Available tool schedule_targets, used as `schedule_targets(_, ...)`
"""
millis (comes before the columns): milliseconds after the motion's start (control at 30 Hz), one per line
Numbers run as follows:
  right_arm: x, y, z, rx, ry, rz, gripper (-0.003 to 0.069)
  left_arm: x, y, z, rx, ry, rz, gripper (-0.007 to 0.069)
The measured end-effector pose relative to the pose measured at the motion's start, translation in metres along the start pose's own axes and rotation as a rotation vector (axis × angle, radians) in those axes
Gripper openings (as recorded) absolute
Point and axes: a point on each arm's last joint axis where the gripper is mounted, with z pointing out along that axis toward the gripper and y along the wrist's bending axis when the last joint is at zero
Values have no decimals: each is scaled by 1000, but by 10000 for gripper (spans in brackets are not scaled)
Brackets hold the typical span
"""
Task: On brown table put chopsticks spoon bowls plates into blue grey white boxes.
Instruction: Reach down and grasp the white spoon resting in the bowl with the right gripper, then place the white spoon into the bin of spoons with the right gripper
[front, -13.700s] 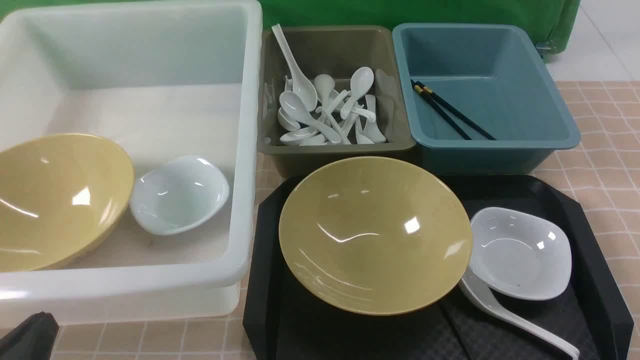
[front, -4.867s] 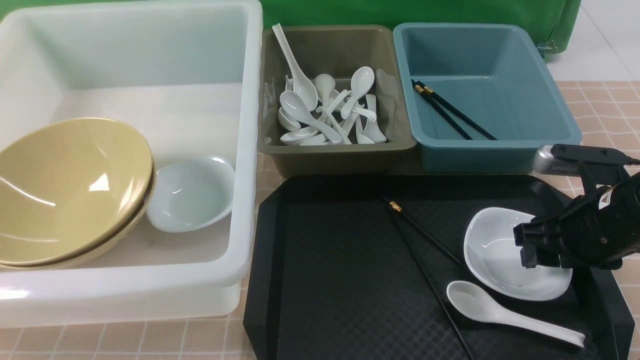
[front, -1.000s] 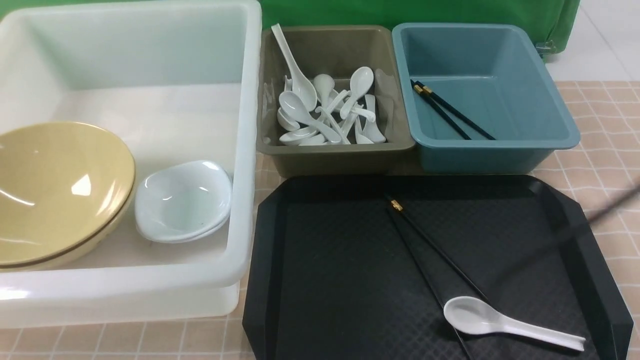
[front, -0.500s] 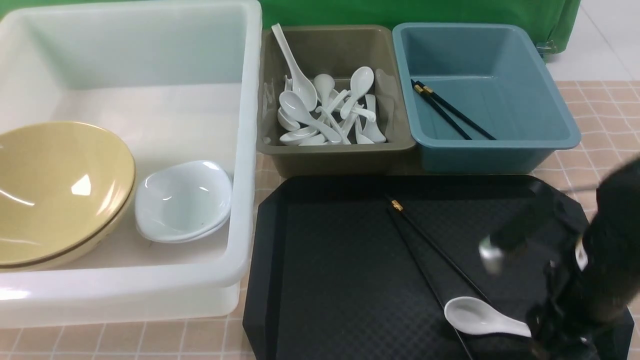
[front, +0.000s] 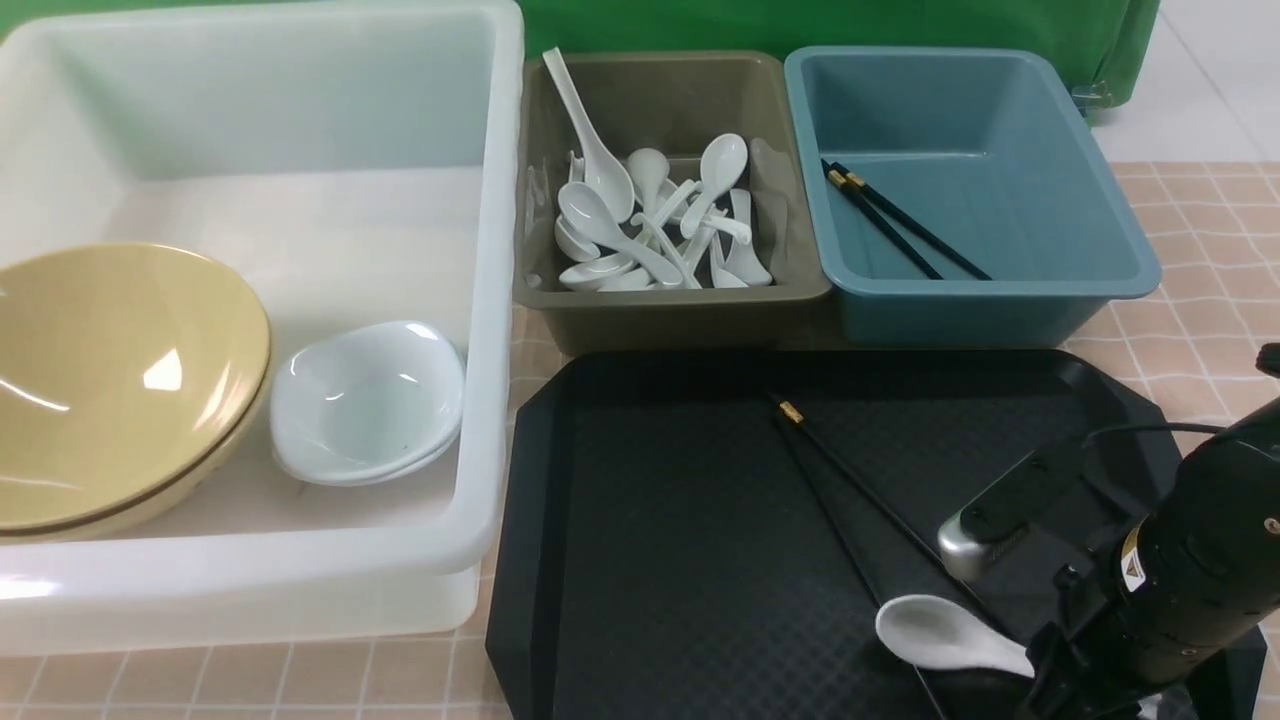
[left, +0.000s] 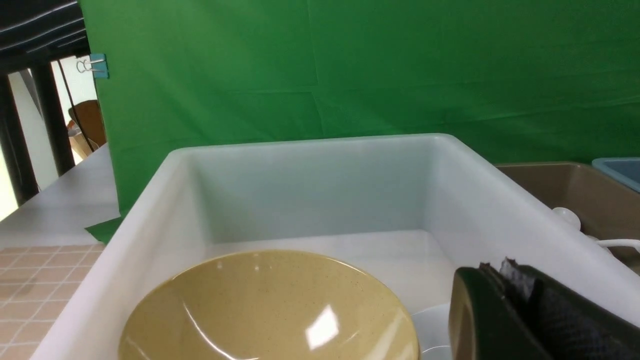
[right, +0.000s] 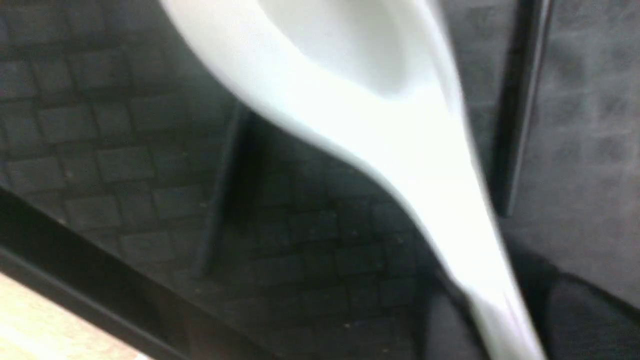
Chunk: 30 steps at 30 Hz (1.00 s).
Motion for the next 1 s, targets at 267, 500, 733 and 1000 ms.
schedule_targets(267,-5,-1,-2,-2,31,5,104,0,0,0,-4,-3,12,2)
schedule_targets(500,-12,-5,-24,6,81,-42,104,0,0,0,-5,-3,14,2)
schedule_targets(733,-42,-10,-96,26,-169,-51,104,0,1,0,-6,-5,19,2)
schedule_targets(1000,-133,-15,-152,-13,-932,123,104,-1,1,0,-6,-12,28,2)
